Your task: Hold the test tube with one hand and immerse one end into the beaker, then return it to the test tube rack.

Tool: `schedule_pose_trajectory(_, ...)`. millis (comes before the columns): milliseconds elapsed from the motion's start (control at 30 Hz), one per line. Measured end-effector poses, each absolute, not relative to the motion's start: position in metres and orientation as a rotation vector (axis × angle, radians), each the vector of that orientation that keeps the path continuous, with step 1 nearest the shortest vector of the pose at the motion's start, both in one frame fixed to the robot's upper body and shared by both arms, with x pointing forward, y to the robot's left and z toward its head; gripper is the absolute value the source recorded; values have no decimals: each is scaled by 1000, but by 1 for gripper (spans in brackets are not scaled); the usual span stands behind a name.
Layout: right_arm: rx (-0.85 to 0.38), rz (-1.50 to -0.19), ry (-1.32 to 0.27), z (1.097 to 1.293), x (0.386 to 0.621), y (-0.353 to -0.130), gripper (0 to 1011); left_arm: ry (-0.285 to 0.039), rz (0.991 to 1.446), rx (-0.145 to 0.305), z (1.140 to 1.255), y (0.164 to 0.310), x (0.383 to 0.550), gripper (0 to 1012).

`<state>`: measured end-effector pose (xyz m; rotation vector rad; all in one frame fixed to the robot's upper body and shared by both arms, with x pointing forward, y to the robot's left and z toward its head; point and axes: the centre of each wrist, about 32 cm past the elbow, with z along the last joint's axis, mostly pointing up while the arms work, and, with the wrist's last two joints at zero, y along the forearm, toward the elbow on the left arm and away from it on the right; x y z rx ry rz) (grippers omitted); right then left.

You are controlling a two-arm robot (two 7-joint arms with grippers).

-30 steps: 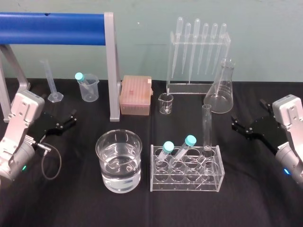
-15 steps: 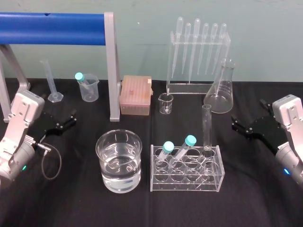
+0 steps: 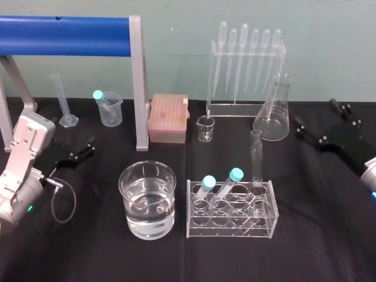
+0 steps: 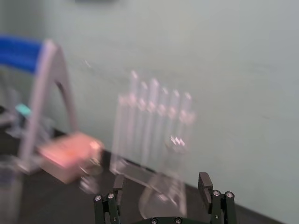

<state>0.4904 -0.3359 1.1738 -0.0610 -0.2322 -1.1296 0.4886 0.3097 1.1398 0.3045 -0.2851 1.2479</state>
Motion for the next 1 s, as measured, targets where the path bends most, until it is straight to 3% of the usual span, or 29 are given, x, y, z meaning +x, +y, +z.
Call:
schedule_pose_trajectory(233,87,-930,-194,1194,492,-344,1002,-285,1248,304,1140,310,489,1000)
schedule_pose_trajectory(533,123,-717,-222,1206,495,-335,1002,-285,1248,305,1140,310,489,1000)
schedule_pose_trajectory(1000,43,-632,-143,1188,504,-321,1002,-285,1248,304,1140,310,489,1000)
